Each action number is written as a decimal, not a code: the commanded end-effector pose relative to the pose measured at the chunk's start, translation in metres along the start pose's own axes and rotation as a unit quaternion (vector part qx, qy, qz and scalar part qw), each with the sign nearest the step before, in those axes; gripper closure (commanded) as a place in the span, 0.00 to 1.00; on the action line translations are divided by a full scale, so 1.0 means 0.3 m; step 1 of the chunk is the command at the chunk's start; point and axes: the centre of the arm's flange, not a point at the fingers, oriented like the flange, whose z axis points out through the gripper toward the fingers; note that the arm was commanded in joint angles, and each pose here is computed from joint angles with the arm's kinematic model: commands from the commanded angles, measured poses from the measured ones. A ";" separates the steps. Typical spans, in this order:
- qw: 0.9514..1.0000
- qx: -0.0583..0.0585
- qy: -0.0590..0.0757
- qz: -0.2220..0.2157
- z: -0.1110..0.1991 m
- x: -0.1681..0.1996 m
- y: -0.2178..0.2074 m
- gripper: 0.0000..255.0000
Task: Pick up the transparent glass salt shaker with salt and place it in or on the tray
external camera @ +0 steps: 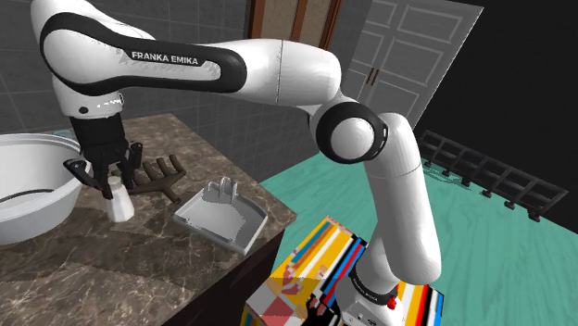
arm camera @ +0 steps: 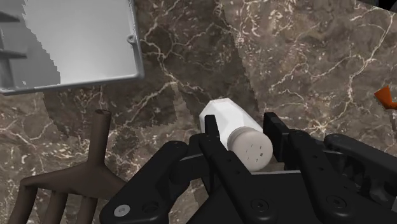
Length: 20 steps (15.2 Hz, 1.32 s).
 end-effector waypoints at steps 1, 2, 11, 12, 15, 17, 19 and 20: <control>1.000 0.000 0.000 0.000 -0.036 -0.007 -0.003 1.00; 1.000 0.000 0.000 0.000 -0.053 -0.011 -0.004 1.00; 1.000 0.000 0.000 0.000 -0.207 -0.045 -0.017 1.00; 1.000 0.000 0.000 0.000 -0.217 -0.048 -0.017 1.00; 1.000 0.000 0.000 0.000 -0.224 -0.136 0.080 1.00; 1.000 0.000 0.000 0.000 -0.228 -0.195 0.146 1.00; 1.000 0.000 0.000 0.000 -0.233 -0.254 0.211 1.00; 1.000 0.000 0.000 0.000 -0.235 -0.283 0.244 1.00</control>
